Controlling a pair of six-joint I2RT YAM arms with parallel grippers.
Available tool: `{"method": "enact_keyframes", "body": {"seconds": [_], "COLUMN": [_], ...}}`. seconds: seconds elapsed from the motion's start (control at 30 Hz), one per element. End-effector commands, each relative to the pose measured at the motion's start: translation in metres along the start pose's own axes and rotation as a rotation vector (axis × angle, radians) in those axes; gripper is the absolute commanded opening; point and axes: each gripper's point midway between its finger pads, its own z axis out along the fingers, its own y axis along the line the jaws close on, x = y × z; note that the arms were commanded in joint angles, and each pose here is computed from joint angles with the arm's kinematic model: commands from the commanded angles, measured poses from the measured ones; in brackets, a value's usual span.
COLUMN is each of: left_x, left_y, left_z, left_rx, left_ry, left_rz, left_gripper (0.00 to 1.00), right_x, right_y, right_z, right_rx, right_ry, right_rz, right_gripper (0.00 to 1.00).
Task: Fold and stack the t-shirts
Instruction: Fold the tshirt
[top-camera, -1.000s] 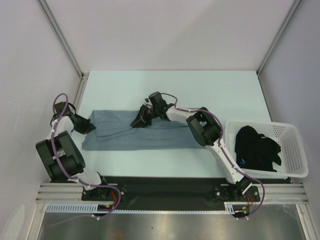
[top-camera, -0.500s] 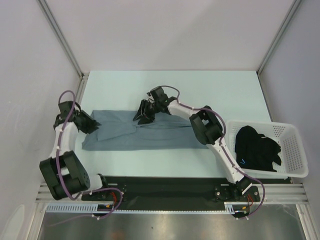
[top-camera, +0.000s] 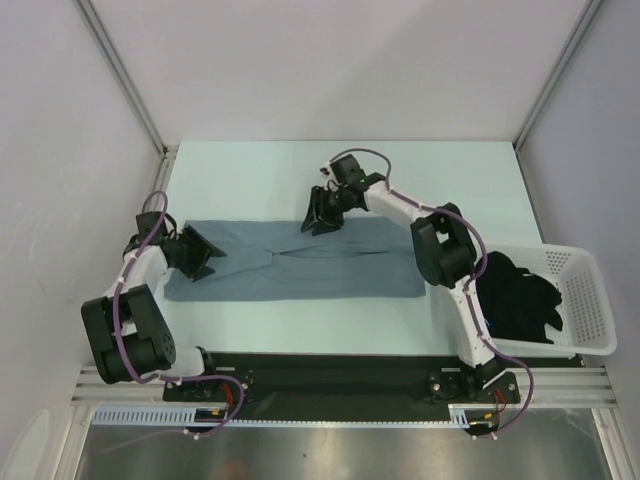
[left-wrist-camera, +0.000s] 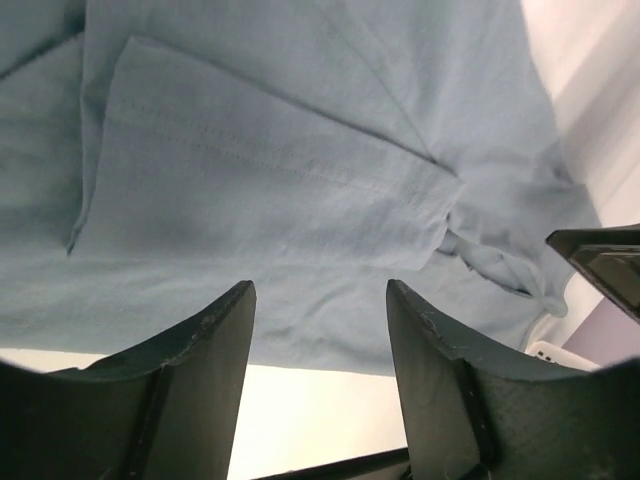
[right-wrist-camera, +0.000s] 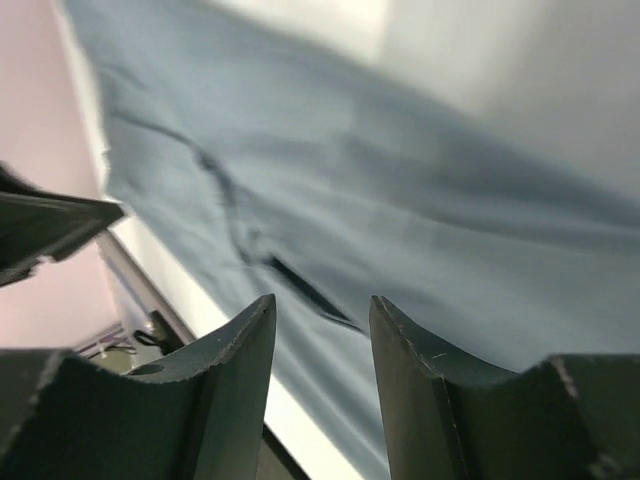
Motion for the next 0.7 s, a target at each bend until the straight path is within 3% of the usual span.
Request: {"method": "enact_keyframes", "body": {"seconds": [0.0, 0.2, 0.33, 0.67], "left_x": [-0.013, -0.013, -0.017, -0.025], "left_y": [-0.006, 0.033, 0.045, 0.056], "left_z": [-0.011, -0.011, -0.008, 0.002], "left_rx": [-0.025, -0.161, -0.181, -0.215], "left_ry": [-0.052, -0.059, -0.047, -0.042], "left_rz": [0.011, -0.095, -0.131, -0.119], "left_gripper": [0.61, 0.58, 0.54, 0.46], "right_x": [0.001, -0.002, -0.001, 0.0], "right_y": [-0.023, -0.049, -0.034, 0.018], "right_z": [-0.035, -0.055, -0.047, 0.003], "right_rx": [0.084, 0.133, 0.106, -0.126], "right_ry": [-0.006, -0.014, -0.01, 0.002], "right_rz": [-0.016, -0.023, -0.019, 0.077], "right_gripper": [0.48, 0.47, 0.44, 0.28]}}
